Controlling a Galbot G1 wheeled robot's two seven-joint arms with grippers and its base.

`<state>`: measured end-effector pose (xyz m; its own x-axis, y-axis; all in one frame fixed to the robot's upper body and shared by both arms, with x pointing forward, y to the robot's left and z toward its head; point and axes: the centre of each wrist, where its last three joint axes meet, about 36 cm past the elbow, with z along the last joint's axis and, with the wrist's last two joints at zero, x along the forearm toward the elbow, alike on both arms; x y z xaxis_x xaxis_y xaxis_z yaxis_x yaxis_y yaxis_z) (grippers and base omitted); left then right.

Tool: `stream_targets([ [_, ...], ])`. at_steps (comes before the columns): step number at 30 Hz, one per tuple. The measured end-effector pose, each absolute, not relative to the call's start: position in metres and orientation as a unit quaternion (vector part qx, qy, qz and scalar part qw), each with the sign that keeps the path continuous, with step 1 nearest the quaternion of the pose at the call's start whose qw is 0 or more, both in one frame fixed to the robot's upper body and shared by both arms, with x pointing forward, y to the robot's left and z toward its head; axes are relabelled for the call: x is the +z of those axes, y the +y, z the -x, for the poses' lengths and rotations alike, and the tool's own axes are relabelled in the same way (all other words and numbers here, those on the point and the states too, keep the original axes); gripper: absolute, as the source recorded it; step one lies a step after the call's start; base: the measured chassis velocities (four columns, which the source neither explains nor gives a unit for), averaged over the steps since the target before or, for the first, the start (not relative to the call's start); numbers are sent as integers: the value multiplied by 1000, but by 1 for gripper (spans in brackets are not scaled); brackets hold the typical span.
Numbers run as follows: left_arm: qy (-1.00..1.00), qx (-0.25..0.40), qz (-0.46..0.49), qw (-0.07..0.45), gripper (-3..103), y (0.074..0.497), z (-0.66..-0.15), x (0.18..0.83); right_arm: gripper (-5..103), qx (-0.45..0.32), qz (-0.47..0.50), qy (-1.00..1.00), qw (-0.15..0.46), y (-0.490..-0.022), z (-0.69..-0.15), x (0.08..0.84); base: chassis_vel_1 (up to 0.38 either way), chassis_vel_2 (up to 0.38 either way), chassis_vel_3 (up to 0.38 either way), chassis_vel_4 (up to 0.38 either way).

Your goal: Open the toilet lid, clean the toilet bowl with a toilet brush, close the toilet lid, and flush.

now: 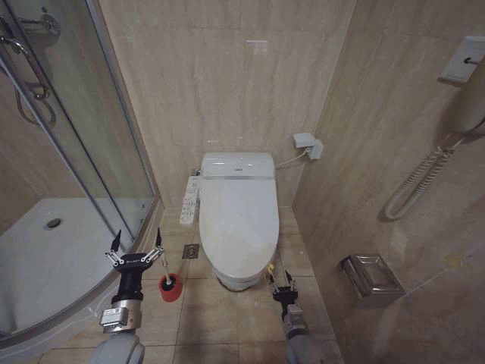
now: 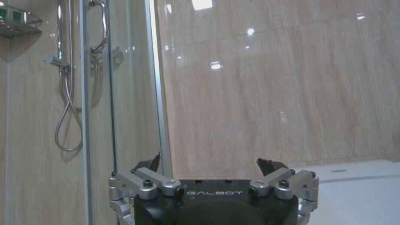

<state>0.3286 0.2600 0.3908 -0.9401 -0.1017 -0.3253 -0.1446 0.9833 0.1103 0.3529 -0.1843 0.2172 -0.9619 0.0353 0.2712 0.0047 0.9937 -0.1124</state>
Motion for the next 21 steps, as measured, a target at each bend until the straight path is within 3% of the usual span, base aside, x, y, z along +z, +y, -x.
stream_targets([
  [6,983,66,63,161,100,260,-329,391,53,53,11,-989,138,-183,-349,216,0,0,0,0],
  [7,983,66,63,161,100,260,-329,391,26,51,11,-989,138,-182,-348,215,0,0,0,0],
  [14,983,66,63,161,100,260,-329,391,26,31,11,-991,132,-173,-346,211,0,0,0,0],
  [15,983,66,63,161,100,260,-329,391,2,25,13,-991,130,-171,-346,212,0,0,0,0],
  [21,983,66,63,161,100,260,-329,391,1,-18,36,-996,81,-168,-360,246,0,0,0,0],
])
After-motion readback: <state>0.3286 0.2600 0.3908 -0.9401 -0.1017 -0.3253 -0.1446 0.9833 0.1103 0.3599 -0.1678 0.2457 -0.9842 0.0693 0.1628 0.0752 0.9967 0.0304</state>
